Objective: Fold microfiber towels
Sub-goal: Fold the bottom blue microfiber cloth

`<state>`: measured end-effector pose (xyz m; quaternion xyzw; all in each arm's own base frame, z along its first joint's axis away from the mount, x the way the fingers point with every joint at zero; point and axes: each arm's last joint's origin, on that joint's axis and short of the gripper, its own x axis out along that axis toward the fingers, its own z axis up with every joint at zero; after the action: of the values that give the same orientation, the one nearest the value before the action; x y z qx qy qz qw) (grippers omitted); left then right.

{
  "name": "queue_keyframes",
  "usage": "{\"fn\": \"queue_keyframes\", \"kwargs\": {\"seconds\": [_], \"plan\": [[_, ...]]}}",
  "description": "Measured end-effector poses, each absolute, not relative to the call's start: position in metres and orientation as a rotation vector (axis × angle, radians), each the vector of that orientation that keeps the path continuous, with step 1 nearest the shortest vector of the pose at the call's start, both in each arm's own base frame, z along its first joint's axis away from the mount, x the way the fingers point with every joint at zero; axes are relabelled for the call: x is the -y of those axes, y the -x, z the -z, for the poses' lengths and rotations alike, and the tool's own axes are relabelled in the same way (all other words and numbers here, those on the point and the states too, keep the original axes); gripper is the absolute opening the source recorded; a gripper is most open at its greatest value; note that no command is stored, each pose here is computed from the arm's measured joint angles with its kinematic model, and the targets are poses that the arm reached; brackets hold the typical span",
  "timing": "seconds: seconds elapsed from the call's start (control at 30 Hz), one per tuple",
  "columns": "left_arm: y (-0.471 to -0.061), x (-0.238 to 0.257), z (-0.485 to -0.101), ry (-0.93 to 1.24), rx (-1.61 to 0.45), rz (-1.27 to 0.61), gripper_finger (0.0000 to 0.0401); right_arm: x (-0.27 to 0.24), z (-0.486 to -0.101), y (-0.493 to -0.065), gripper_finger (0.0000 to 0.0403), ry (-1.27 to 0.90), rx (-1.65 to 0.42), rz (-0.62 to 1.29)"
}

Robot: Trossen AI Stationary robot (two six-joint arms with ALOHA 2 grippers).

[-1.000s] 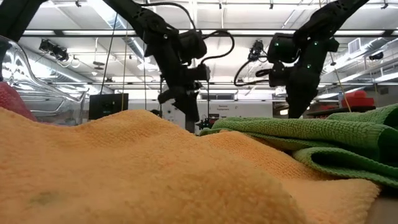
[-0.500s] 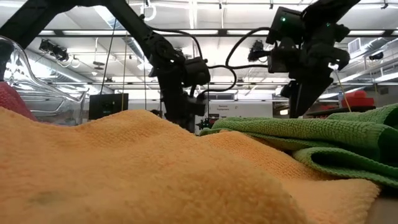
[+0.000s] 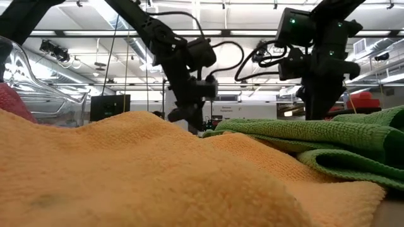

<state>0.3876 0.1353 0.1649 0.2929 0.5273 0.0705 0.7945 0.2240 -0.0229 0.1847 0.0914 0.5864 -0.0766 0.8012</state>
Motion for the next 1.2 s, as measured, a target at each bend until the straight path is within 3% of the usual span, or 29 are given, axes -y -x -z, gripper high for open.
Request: {"fn": "queue_keyframes", "kwargs": {"seconds": [0.13,0.57,0.9,1.2], "plan": [[-0.403,-0.105,-0.164,-0.496,-0.997,-0.059,0.0053,0.027,-0.185,-0.223,0.0166,-0.137,-1.257,0.214],[-0.446,-0.039,-0.154,-0.141,-0.637,-0.15,0.0098,0.039,-0.186,-0.222,0.0166,-0.133,-1.251,0.249],[-0.445,-0.028,-0.114,-0.133,-0.775,-0.118,0.0073,0.038,-0.201,-0.214,0.0166,-0.136,-1.179,0.253],[-0.425,-0.013,-0.118,-0.143,-1.005,-0.002,0.0042,0.037,-0.205,-0.214,0.0166,-0.143,-1.149,0.229]]}}
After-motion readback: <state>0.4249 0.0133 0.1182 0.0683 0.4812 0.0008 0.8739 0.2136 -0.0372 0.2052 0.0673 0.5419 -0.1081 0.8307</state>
